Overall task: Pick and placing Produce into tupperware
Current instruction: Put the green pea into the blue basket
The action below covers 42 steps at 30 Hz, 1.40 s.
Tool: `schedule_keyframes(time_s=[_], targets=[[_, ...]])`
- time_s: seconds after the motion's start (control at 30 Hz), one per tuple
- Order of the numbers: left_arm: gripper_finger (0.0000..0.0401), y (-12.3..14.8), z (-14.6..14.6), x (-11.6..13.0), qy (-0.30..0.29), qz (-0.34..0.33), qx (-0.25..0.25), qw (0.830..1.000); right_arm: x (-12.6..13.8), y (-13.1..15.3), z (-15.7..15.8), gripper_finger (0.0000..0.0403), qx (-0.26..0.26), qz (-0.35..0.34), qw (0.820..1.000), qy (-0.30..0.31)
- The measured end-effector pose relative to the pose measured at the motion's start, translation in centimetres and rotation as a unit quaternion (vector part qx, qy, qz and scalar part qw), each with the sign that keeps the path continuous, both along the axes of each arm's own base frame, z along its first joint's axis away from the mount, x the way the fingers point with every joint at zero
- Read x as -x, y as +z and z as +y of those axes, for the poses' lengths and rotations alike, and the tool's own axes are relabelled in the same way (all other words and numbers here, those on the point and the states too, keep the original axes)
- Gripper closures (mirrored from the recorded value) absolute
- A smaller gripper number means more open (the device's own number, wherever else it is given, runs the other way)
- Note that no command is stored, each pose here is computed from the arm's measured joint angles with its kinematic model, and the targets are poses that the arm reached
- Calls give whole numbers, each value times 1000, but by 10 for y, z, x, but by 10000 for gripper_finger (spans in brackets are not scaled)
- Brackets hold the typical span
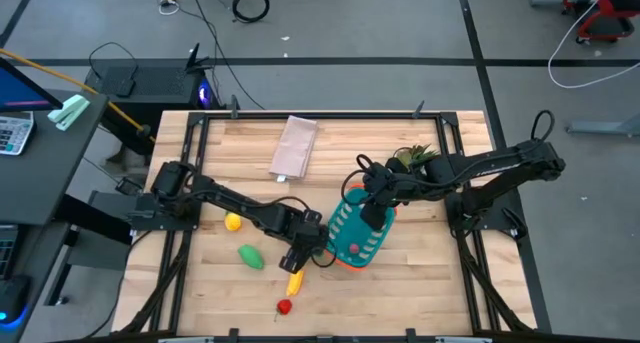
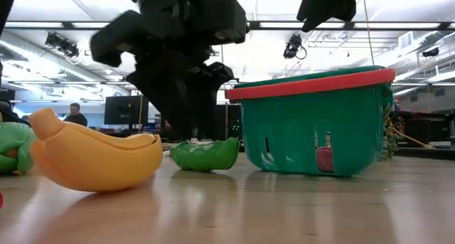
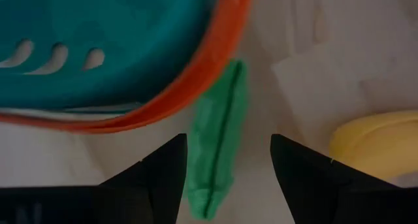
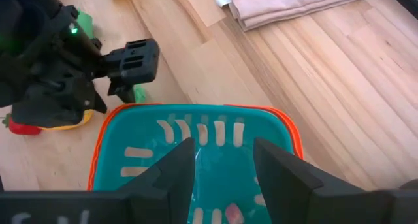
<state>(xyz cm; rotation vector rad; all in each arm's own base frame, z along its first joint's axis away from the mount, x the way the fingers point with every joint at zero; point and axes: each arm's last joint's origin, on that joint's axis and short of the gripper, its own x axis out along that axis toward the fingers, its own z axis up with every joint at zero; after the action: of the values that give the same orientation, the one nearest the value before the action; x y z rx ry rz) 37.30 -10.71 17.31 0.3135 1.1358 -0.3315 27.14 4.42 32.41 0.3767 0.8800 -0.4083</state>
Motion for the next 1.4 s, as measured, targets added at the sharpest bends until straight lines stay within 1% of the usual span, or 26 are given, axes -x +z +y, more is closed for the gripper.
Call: schedule_keyframes(time_s=[0.13,0.2,0.3,0.4,0.47,0.63,0.8,1.03,1.17,1.3,1.4], targets=[[174,-6,-5,1,-6,9,-3,1000,0,0,0,240,0,0,1000,0],[174,-9,-5,-3,-2,-2,-7,1000,0,0,0,240,0,0,1000,0],[174,-13,-2,-4,9,0,-31,999,0,0,0,240,1,0,1000,-1],[174,-17,1,-4,12,7,-39,999,0,0,-1,240,6,1,1000,-4],[174,-18,1,-7,14,0,-36,999,0,0,-1,240,7,2,1000,-5],[174,-22,1,-6,15,11,-38,999,0,0,-1,240,7,2,1000,-5],[174,-22,2,-5,34,19,-33,999,1,0,-1,240,8,2,1000,-5],[175,-25,4,3,37,60,-44,997,1,0,-1,240,8,2,1000,-5],[181,-26,5,7,58,82,-45,994,1,0,-1,240,10,3,1000,-1],[193,-26,5,7,70,80,-40,993,1,0,-1,240,11,3,1000,0],[210,-26,5,7,75,79,-38,993,1,0,-1,240,11,3,1000,0]])
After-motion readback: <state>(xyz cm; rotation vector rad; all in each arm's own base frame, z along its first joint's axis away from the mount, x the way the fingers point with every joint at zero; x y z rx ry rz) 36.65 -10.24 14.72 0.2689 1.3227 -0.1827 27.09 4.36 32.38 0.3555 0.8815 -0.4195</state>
